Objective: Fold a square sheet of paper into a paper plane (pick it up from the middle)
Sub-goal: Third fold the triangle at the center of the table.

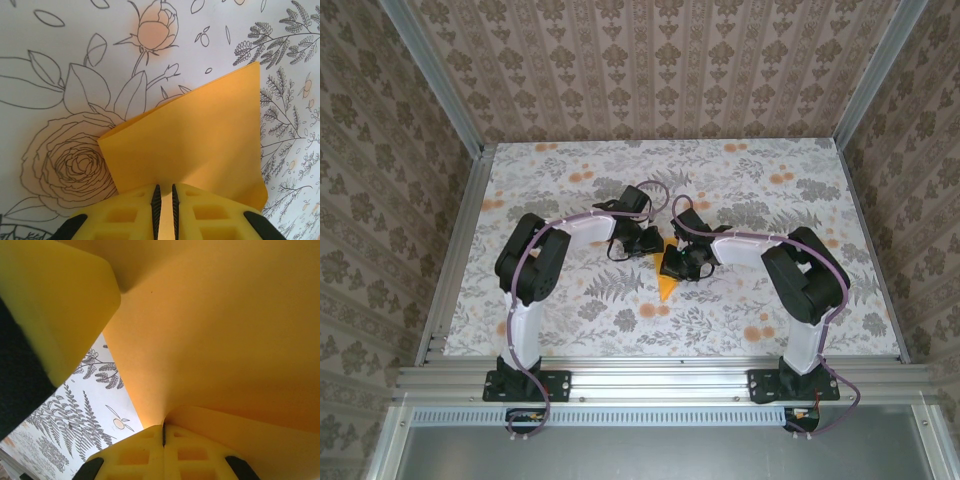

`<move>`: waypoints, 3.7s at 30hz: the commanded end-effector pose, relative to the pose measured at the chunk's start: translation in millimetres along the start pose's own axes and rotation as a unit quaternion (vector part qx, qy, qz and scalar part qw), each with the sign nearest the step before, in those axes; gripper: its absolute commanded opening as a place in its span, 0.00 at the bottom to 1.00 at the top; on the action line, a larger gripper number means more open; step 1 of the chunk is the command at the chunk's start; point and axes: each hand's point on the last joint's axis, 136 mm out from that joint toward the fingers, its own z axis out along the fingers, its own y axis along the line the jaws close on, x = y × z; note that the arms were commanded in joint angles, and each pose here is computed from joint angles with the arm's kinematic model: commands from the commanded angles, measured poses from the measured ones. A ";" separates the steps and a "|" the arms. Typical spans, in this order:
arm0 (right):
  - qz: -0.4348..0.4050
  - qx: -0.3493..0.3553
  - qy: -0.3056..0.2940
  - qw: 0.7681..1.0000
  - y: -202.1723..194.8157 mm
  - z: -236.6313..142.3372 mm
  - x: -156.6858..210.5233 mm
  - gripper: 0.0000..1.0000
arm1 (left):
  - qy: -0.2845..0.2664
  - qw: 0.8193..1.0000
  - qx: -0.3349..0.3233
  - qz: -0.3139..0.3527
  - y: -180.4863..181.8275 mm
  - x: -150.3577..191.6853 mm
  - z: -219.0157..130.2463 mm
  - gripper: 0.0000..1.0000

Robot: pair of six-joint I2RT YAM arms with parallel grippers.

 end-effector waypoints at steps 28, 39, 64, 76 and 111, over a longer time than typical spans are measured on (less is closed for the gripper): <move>-0.010 0.021 0.006 1.000 -24.3 7.8 13.1 0.31 | 0.039 0.999 -0.022 -0.004 13.4 10.4 11.2 0.19; -0.008 0.017 -0.001 1.000 -35.8 11.3 14.8 0.18 | 0.049 0.998 -0.021 -0.012 17.7 15.2 15.7 0.19; 0.002 0.047 0.030 0.998 -50.3 20.2 21.8 0.00 | 0.034 0.998 0.049 -0.027 -2.4 47.6 -28.3 0.04; 0.005 0.047 0.032 0.998 -50.8 21.6 21.7 0.00 | 0.041 0.995 0.080 -0.039 -10.6 50.2 -22.9 0.00; -0.012 -0.043 0.014 0.999 -9.4 4.8 9.9 0.00 | 0.078 0.994 -0.052 -0.047 33.6 72.4 0.3 0.00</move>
